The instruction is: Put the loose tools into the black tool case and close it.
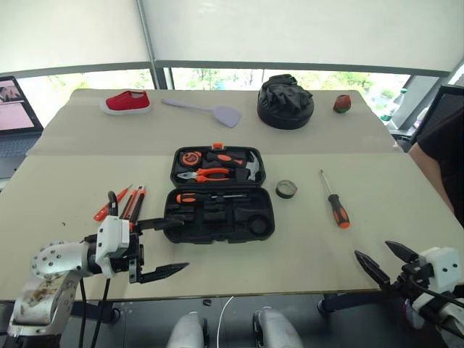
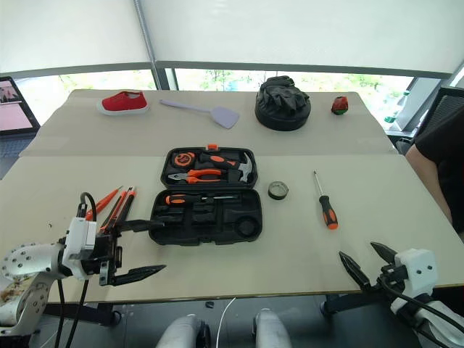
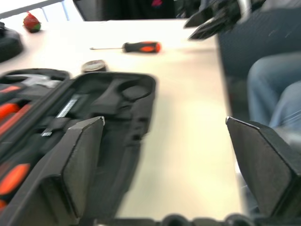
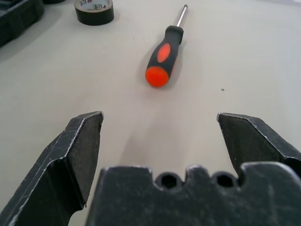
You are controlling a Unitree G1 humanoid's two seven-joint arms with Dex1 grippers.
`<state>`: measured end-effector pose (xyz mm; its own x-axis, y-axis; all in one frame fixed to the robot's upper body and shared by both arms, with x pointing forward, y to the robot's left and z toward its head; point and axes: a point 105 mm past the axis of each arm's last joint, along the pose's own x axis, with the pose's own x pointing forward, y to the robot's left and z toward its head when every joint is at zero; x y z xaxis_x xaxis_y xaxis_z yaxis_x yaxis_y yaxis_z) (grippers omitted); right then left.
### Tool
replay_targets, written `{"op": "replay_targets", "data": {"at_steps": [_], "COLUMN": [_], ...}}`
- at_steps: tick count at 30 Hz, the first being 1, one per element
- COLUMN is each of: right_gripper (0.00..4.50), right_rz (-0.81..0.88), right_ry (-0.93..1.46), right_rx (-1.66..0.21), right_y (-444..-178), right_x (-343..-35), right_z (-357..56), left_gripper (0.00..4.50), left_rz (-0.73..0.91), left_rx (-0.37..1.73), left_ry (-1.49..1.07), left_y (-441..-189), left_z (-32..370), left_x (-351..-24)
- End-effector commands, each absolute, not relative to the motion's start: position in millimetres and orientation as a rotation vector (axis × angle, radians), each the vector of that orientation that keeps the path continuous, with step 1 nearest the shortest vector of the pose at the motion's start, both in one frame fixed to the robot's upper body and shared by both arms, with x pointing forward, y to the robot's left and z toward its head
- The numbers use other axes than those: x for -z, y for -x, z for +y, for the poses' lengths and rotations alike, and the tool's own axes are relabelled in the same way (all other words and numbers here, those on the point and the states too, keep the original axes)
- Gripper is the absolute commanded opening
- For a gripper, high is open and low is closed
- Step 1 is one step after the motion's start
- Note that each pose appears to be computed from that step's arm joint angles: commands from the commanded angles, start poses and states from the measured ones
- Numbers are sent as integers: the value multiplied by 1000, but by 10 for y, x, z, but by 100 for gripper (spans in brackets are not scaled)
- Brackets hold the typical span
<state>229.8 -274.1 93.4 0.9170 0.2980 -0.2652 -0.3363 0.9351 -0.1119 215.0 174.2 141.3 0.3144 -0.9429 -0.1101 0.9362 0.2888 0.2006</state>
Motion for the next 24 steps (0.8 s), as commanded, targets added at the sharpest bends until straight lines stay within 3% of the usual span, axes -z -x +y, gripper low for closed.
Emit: {"op": "replay_targets", "data": {"at_steps": [1,6,12,15,21,23,24], "right_gripper": [450,450,450,376,180,113,102], "right_rz": [336,545,684,649,677,582,458], "right_ry": [172,114,171,203,190,257,317], "right_rx": [-314,-368,-239,-229,-160,-129,-138], "right_y": [-2578,-2836,-3180,-3295,-3286,-3366,-3470], "right_x": [-1103,-1040,-865,-900,-908,-1096,-1314], "right_z": [-2689,-2621,-2859,-2864,-2964,-3040,-3034], "left_gripper": [444,444,444,450,450,450,450], "left_rz": [-87,-124,-133,-133,-139,-160,-169], "left_rx": [1238,1233,1243,1226,1186,1146,1122], "left_ry": [-248,-247,-258,-262,-259,-243,-241], "left_y": [-2202,-2276,-2250,-2241,-2266,-2309,-2331], "left_z": [1703,1603,1507,1525,1575,1610,1631], "left_x": [-1546,-1620,-1634,-1656,-1692,-1750,-1776]}}
